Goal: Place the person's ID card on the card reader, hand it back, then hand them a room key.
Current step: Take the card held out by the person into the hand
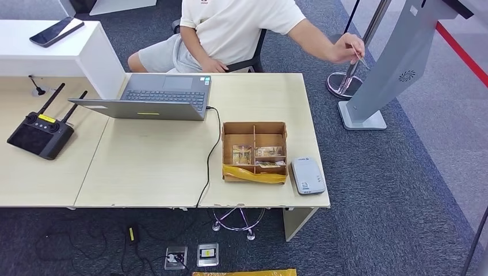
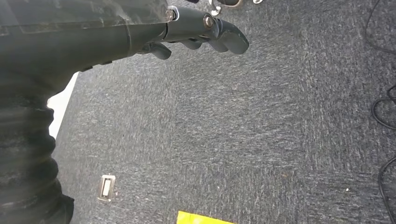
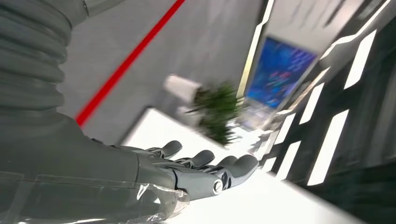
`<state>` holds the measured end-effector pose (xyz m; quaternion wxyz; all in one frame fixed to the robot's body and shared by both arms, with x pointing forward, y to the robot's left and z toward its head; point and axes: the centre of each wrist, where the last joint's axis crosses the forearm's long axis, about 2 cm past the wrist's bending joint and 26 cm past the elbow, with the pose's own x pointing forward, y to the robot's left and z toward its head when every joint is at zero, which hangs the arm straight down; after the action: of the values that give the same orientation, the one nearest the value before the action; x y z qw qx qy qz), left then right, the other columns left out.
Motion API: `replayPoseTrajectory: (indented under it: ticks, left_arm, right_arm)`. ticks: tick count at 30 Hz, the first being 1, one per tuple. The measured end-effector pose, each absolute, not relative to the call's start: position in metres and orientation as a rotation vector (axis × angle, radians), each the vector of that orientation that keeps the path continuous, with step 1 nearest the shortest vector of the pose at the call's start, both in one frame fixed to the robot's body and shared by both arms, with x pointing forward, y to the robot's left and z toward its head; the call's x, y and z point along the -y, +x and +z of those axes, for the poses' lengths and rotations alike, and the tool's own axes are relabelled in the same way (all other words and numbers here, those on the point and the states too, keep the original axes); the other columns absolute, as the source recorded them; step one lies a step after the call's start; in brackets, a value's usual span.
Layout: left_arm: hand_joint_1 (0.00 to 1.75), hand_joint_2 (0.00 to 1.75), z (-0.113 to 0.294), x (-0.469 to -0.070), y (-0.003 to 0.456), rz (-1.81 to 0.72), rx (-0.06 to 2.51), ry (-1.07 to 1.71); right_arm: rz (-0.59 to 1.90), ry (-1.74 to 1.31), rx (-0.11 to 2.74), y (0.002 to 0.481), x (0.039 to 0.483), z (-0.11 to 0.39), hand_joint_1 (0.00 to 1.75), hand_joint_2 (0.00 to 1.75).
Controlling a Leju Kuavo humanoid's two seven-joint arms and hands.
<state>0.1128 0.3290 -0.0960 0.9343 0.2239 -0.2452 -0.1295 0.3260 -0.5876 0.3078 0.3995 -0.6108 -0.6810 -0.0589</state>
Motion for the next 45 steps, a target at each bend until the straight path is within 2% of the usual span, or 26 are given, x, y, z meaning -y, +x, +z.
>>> replayPoseTrajectory:
  ticks: [6, 11, 16, 27, 45]
  left_arm:
    - [0.0, 1.75, -0.096, -0.324, 0.112, -0.28, 0.505, 0.45]
    - [0.0, 1.75, -0.097, -0.323, 0.112, -0.289, 0.512, 0.444]
    - [0.0, 1.75, -0.097, -0.322, 0.112, -0.305, 0.52, 0.431]
    - [0.0, 1.75, -0.097, -0.327, 0.111, -0.333, 0.525, 0.427]
    - [0.0, 1.75, -0.097, -0.33, 0.11, -0.322, 0.519, 0.424]
  right_arm:
    - [0.399, -1.536, 1.992, 0.366, 0.487, 0.369, 0.0, 1.75]
    - [0.624, -1.461, 2.186, 0.386, 0.419, 0.414, 0.0, 1.75]
    - [0.762, -1.369, 2.294, 0.401, 0.377, 0.442, 0.0, 1.75]
    - [1.029, -1.262, 2.255, 0.446, 0.329, 0.439, 0.0, 1.75]
    - [1.188, -1.152, 2.143, 0.477, 0.289, 0.396, 0.0, 1.75]
